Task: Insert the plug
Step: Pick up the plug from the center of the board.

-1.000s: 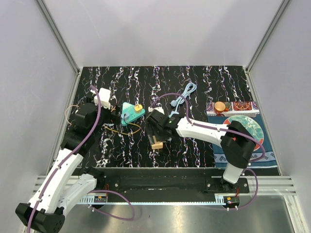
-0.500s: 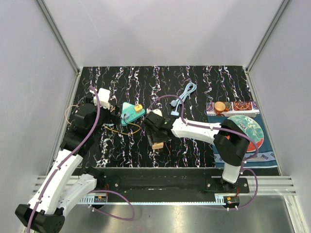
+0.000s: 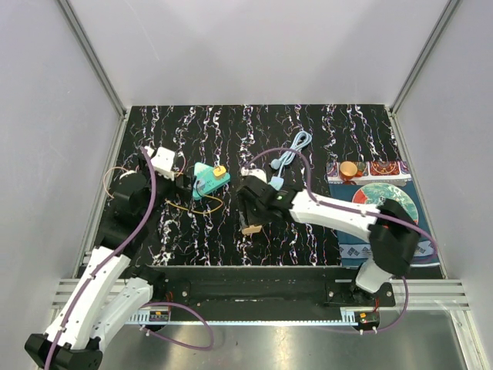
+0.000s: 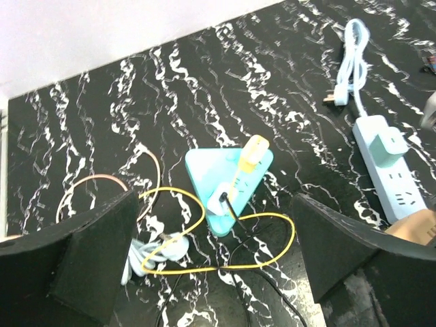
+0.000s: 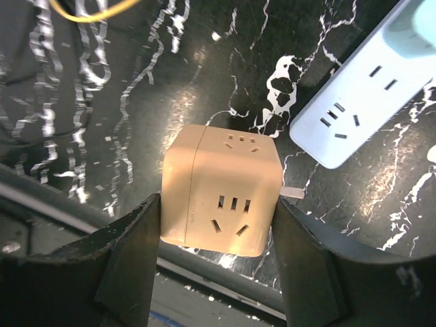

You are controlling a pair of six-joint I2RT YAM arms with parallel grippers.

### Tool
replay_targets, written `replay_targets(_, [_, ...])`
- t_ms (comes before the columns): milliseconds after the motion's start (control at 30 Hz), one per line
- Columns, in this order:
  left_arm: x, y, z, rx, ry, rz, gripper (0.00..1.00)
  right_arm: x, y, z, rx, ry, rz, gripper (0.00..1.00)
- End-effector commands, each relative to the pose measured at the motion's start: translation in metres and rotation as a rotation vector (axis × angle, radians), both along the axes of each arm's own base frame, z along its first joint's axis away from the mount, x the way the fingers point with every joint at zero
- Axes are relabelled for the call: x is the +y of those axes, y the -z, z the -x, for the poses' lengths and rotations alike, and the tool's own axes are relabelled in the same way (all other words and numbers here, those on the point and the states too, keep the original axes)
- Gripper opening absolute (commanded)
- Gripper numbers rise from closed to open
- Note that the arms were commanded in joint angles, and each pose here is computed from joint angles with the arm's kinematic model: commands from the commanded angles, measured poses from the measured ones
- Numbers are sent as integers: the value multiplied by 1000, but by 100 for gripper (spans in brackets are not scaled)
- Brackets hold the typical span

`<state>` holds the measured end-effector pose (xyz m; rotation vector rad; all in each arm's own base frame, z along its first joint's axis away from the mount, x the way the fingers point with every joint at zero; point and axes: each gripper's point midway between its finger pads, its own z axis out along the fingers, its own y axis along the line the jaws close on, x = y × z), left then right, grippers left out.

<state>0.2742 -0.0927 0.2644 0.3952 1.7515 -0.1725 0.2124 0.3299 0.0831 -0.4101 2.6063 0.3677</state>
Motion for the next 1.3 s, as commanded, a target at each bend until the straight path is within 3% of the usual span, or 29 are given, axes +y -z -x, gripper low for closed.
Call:
replay_targets(0, [-27,-34,7,-192,182,30,99,9,-76,-9,-160,42,-253,5])
replay_targets(267, [-85,-35,49,-350,606,38,99,-18,-173,-8,-272,75,-697,5])
replay_targets(467, [-121,-30,84,-345,863,69,99,-28,-222,9,-311,10,-988,4])
replay_targets(633, [-143,-32,106,-353,977,55,99,-30,-255,25,-338,-57,-1196,3])
replay_targets(833, [-152,-41,111,-371,1021,51,99,-20,-273,47,-287,-185,-1356,3])
replay_targets(1067, [-161,-58,115,-398,1038,106,99,-9,-268,55,-206,-254,-1408,3])
replay_targets(1167, [-163,-61,112,-403,1026,118,96,-6,-267,57,-193,-271,-1415,3])
replay_targets(1267, [-167,-60,110,-401,1035,137,84,-6,-267,55,-194,-264,-1424,3])
